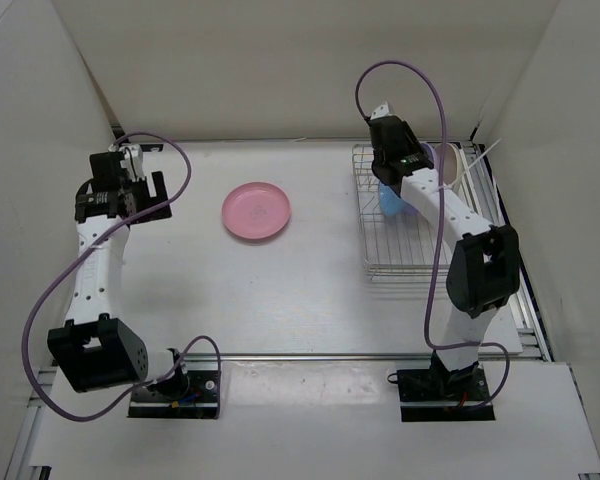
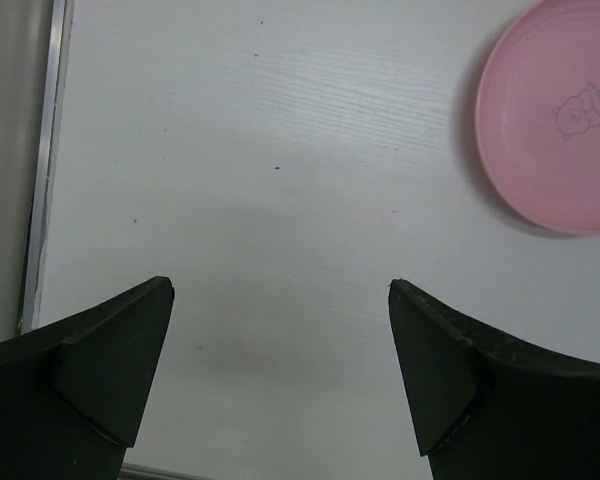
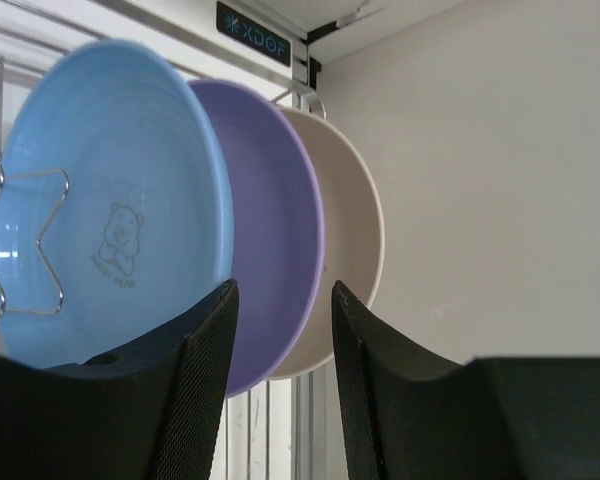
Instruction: Unload the plates from the dish rack
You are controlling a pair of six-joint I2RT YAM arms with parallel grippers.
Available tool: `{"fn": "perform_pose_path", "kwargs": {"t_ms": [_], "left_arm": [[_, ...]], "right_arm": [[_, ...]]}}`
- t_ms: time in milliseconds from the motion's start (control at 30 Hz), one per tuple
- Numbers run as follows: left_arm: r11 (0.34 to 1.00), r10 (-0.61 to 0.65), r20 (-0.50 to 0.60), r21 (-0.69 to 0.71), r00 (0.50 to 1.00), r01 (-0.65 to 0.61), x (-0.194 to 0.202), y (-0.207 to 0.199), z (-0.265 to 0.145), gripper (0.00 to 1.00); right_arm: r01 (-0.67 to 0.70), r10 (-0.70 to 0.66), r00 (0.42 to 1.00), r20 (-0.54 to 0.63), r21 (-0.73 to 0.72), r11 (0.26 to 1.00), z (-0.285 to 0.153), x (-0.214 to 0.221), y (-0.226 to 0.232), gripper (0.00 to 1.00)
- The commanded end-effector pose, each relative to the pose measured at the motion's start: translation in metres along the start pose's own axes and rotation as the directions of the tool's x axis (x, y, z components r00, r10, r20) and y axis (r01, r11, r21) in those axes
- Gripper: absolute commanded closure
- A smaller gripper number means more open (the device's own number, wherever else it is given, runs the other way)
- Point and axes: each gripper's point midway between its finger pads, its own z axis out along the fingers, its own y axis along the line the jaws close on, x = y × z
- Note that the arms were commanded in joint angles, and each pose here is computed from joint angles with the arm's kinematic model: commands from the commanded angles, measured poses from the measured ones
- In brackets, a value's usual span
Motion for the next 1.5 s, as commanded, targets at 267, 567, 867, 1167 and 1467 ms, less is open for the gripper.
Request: {"fn": "perform_pose_path", "kwargs": {"t_ms": [267, 567, 867, 1167, 1467], "left_arm": [[0.999, -0.007, -0.021, 0.040, 1.000, 0.008, 0.009, 0.003, 0.008, 0.00], [0.998, -0.021, -0.030, 0.057, 0.999, 0.022, 0.010, 0.004, 0.010, 0.00], [0.997, -0.034, -0.038, 0.073, 0.999, 0.037, 0.014, 0.005, 0.011, 0.00], [0.995, -0.047, -0.037, 0.089, 0.998, 0.051, 0.013, 0.006, 0.014, 0.00], [0.993, -0.046, -0.054, 0.103, 0.998, 0.051, 0.018, 0.006, 0.018, 0.00]], "right_arm": [[-0.166, 0.167, 0.985, 0.043, -0.023, 0.986, -0.017, -0.026, -0.017, 0.53], [-0.166, 0.167, 0.986, 0.019, -0.054, 0.985, -0.006, -0.025, 0.002, 0.53], [-0.157, 0.157, 0.988, -0.013, -0.054, 0.986, 0.002, -0.020, 0.013, 0.57], [-0.109, 0.108, 0.993, -0.039, -0.008, 0.994, 0.012, -0.014, 0.015, 0.65], [-0.104, 0.106, 0.993, -0.047, 0.030, 0.994, 0.012, -0.013, 0.009, 0.80]]}}
